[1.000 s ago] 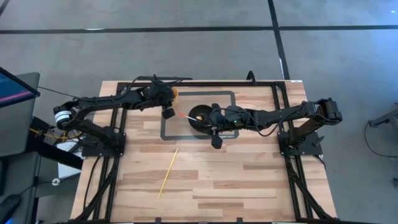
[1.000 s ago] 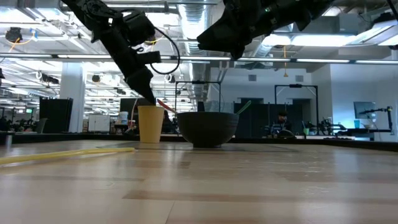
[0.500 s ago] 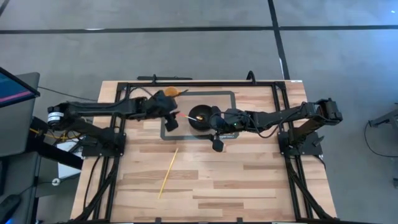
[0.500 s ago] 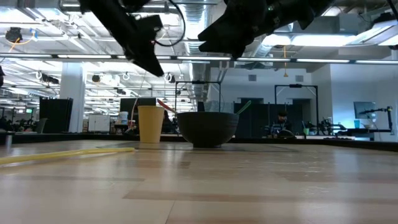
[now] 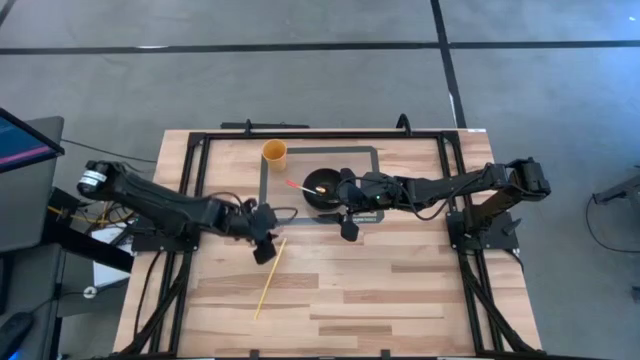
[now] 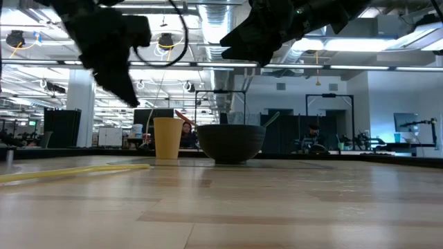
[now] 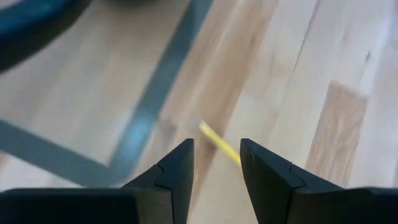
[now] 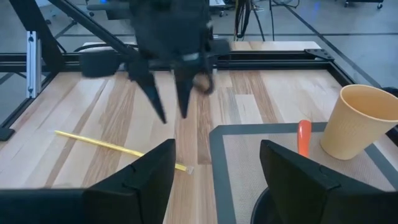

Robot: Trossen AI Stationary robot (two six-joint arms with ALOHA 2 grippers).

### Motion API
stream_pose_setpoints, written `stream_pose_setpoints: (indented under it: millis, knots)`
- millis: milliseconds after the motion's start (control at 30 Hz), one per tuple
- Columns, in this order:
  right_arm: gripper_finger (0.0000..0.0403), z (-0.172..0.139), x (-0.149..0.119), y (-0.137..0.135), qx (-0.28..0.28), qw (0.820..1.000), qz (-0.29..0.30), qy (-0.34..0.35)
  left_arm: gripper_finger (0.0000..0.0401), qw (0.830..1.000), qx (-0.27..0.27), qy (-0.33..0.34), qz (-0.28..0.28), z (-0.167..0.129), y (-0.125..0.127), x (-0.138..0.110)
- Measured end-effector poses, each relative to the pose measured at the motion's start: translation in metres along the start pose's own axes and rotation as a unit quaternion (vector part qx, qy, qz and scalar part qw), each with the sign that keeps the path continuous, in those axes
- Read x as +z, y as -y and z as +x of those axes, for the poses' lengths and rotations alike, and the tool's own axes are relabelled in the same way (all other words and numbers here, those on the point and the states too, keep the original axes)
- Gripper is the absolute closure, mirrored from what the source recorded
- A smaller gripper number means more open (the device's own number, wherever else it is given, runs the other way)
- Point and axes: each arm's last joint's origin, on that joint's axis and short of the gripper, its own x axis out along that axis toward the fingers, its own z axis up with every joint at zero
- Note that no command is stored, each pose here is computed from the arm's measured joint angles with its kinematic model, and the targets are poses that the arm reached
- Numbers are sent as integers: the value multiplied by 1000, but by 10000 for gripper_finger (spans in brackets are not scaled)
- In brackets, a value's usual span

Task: Pick & Place Utensil
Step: Put the yellow straw into the yellow cup

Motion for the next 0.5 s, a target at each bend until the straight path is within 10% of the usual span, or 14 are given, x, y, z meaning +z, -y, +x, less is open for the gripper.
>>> stream_pose_setpoints:
  millis: [500]
  knots:
    - [177, 0, 0, 0, 0, 1000, 1, 0, 270, 996, 42, -76, -24, 56, 30, -36]
